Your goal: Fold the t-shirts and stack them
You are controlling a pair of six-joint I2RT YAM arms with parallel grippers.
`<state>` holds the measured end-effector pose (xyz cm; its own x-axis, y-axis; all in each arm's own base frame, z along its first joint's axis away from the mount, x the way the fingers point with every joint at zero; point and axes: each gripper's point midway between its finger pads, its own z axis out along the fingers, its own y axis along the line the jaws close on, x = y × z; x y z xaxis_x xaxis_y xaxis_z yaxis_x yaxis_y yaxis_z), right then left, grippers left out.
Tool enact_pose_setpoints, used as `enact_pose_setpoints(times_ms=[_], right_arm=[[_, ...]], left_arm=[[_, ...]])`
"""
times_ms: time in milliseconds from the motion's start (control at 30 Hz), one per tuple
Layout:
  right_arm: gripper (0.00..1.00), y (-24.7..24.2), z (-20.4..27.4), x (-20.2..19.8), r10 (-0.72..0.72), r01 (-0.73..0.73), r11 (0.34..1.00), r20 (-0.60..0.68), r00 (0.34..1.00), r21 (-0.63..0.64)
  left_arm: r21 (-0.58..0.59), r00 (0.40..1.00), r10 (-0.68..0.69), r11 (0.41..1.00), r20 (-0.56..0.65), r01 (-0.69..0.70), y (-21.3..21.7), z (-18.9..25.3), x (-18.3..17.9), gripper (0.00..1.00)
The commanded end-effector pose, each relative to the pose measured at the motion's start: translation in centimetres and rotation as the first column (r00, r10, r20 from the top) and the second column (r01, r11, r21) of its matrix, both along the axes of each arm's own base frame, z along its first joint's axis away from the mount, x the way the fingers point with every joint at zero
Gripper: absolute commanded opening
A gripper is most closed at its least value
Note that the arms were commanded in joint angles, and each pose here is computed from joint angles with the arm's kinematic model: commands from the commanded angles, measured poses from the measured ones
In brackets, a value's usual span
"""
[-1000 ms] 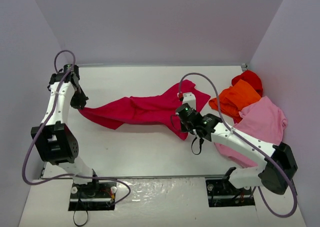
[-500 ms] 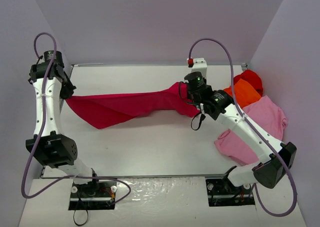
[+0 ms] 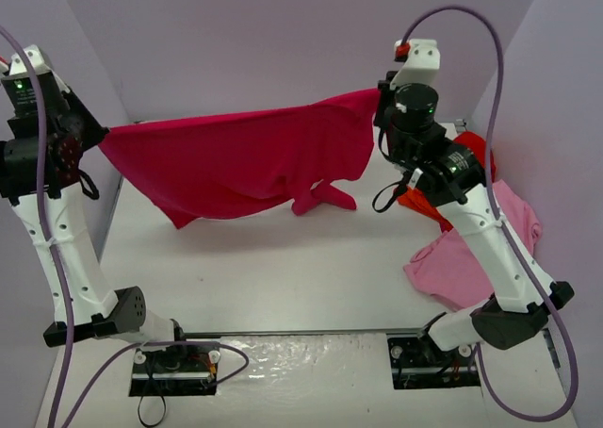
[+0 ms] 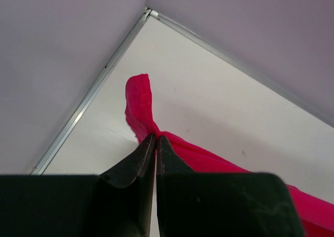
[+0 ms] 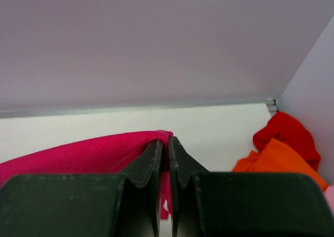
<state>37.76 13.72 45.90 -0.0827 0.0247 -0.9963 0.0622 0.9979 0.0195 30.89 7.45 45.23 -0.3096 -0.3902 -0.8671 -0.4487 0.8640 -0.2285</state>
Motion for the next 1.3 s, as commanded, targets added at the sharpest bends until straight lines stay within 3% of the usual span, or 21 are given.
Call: enact_pose_setpoints(times_ms=[0, 300, 567, 667, 767, 933, 1067, 1267], right_arm=[[0.00, -6.1, 10.4, -3.2, -0.169, 0.158, 0.985, 0.243, 0.955, 0.062], [0.00, -10.3, 19.1, -11.5, -0.130, 0.045, 0.981, 0.479, 0.868, 0.186], [0.00, -12.6, 21.4, -16.3, -0.116, -0.032, 0.969, 0.565, 0.817, 0.245], [0.00, -12.3, 20.1, -13.3, -0.180, 0.095, 0.977, 0.503, 0.845, 0.190], [0.00, -11.0, 18.3, -9.9, -0.211, 0.180, 0.977, 0.430, 0.878, 0.110], [0.00, -5.8, 13.8, -2.5, -0.132, 0.137, 0.991, 0.335, 0.933, 0.009], [0.00, -4.9, 10.6, 2.9, -0.106, 0.108, 0.994, 0.276, 0.955, 0.007], [0.00, -6.3, 8.0, 6.0, -0.095, 0.089, 0.995, 0.225, 0.970, 0.036]], left_arm=[[0.077, 0.988, 0.031, 0.996, 0.152, -0.043, 0.9, 5.3, -2.0, 0.00], [0.101, 0.951, 0.047, 0.992, 0.304, -0.081, 0.2, 9.6, -7.0, 0.00], [0.147, 0.915, 0.076, 0.979, 0.396, -0.145, 0.2, 12.0, -10.9, 0.00], [0.190, 0.936, 0.086, 0.969, 0.341, -0.158, 0.5, 11.1, -9.5, 0.00], [0.195, 0.963, 0.021, 0.978, 0.269, -0.076, -0.7, 9.4, -6.8, 0.00], [0.187, 0.991, -0.008, 0.982, 0.136, -0.018, -1.1, 5.6, -2.5, 0.00], [0.140, 0.997, -0.071, 0.988, 0.025, 0.067, -2.3, 2.3, 1.3, 0.00], [0.116, 0.996, -0.078, 0.990, -0.043, 0.083, -2.2, 0.0, 3.4, 0.00]])
